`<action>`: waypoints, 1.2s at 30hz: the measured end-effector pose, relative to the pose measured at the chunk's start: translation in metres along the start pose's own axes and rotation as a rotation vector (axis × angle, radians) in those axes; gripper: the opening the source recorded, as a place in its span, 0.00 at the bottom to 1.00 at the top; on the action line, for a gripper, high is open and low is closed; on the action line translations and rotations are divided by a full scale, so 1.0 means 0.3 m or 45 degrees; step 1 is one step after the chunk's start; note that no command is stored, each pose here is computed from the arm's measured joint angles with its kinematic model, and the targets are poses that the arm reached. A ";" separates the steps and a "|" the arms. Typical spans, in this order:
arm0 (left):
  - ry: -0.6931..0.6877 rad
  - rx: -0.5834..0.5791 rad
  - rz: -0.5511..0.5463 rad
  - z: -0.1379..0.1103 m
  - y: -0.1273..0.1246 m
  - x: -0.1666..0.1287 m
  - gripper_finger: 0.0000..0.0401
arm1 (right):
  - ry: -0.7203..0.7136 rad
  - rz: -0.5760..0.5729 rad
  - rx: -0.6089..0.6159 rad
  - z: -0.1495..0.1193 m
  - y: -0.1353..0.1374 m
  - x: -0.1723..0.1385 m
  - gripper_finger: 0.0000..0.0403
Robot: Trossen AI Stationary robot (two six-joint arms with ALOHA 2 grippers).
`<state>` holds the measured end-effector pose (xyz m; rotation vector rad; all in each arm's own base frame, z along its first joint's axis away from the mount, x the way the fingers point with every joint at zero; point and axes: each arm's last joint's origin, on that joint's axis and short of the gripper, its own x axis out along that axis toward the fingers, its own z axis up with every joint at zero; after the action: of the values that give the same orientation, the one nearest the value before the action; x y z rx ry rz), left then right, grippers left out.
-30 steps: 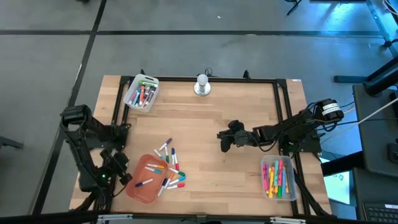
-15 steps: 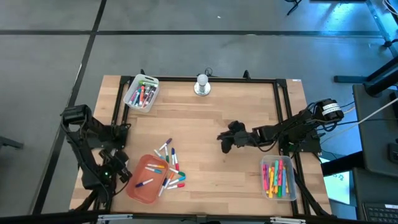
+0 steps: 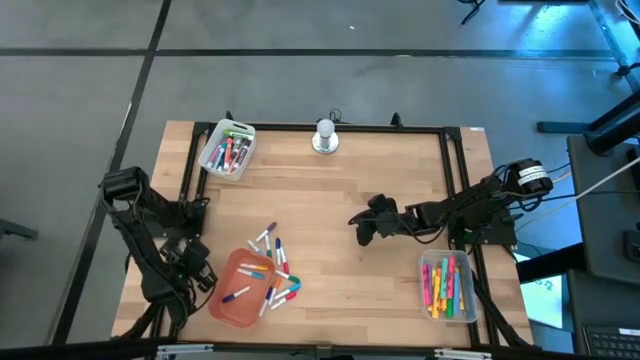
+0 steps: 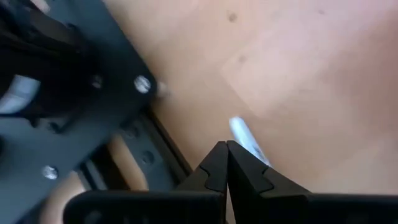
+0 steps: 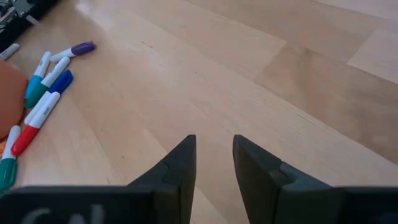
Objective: Pick & Place Markers
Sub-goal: Put the dark blue and white highlighter pen into the orange bin
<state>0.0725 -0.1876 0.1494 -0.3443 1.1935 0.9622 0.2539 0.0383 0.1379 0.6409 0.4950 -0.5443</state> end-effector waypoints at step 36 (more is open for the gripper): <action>0.117 0.013 -0.093 -0.032 -0.021 0.068 0.26 | 0.026 0.017 0.008 0.000 -0.001 0.001 0.26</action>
<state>0.0723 -0.1888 0.1261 -0.4246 1.2604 0.8843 0.2542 0.0380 0.1377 0.6559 0.5080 -0.5269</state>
